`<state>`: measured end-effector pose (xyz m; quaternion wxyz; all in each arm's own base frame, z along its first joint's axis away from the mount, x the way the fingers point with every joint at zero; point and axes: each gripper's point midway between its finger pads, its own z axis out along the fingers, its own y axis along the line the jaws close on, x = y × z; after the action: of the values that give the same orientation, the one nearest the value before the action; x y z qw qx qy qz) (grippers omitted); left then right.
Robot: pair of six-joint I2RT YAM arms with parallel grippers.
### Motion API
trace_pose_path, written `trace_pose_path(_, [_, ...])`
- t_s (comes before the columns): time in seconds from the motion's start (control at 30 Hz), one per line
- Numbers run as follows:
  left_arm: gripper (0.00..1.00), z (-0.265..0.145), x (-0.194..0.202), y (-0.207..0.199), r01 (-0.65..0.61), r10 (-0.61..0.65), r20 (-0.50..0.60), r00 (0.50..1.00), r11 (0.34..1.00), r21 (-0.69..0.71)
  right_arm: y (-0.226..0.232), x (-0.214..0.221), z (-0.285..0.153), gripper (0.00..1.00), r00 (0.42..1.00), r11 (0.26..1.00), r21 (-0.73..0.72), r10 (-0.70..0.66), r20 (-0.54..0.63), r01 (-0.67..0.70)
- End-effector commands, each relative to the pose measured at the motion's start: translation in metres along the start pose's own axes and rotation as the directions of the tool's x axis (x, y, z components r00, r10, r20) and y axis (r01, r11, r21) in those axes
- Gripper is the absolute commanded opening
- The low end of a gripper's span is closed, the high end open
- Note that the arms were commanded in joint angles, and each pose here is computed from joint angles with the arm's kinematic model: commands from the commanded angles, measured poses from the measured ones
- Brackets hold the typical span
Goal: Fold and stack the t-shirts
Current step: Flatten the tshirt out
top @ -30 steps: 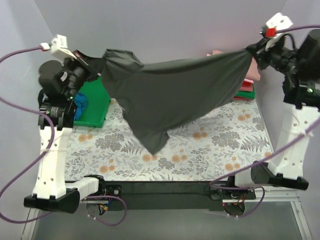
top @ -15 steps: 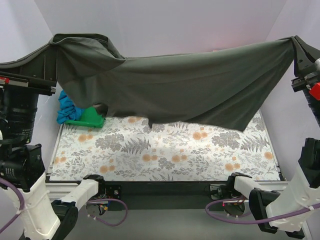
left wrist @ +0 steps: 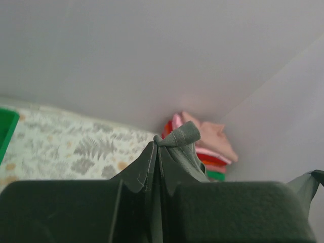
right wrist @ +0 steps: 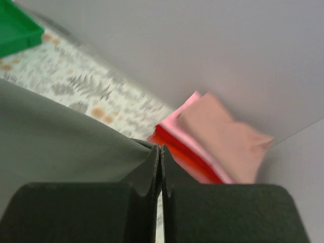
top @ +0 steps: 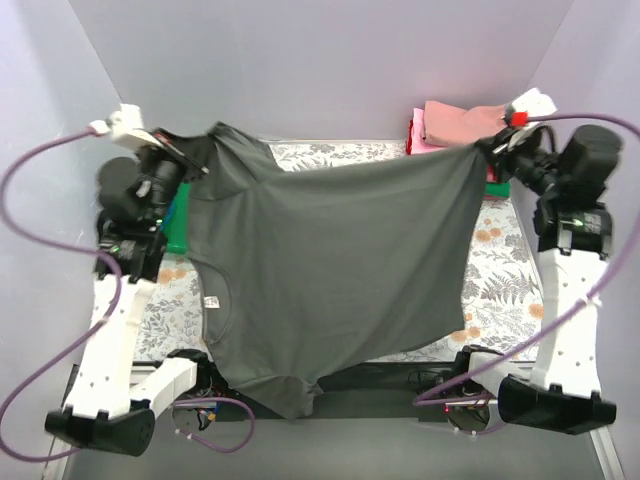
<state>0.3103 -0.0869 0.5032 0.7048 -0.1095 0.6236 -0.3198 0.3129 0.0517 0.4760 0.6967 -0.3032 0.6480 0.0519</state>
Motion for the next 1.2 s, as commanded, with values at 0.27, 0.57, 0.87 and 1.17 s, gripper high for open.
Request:
trace_pose_path(0.27, [0.0,0.074,0.209,0.164,0.017,-0.077,-0.28,0.957,0.978,-0.209,0.047,0.22,0.101,0.01,0.941,0.93,-0.205,0.26,-0.218,-0.304])
trace_pose_path(0.57, [0.0,0.127,0.268,0.241,0.022,-0.146,-0.384,0.912,0.951,-0.309,0.041,0.272,0.158,0.01,0.898,0.9,-0.182,0.339,-0.281,-0.396])
trace_pose_path(0.87, [0.0,0.122,0.269,0.228,0.04,-0.138,-0.442,0.886,0.974,-0.223,0.037,0.264,0.153,0.01,0.909,0.915,-0.156,0.325,-0.259,-0.372])
trace_pose_path(1.17, [0.0,0.074,0.26,0.198,0.038,-0.108,-0.471,0.876,0.987,-0.156,0.056,0.291,0.138,0.01,0.886,0.901,-0.157,0.342,-0.312,-0.403])
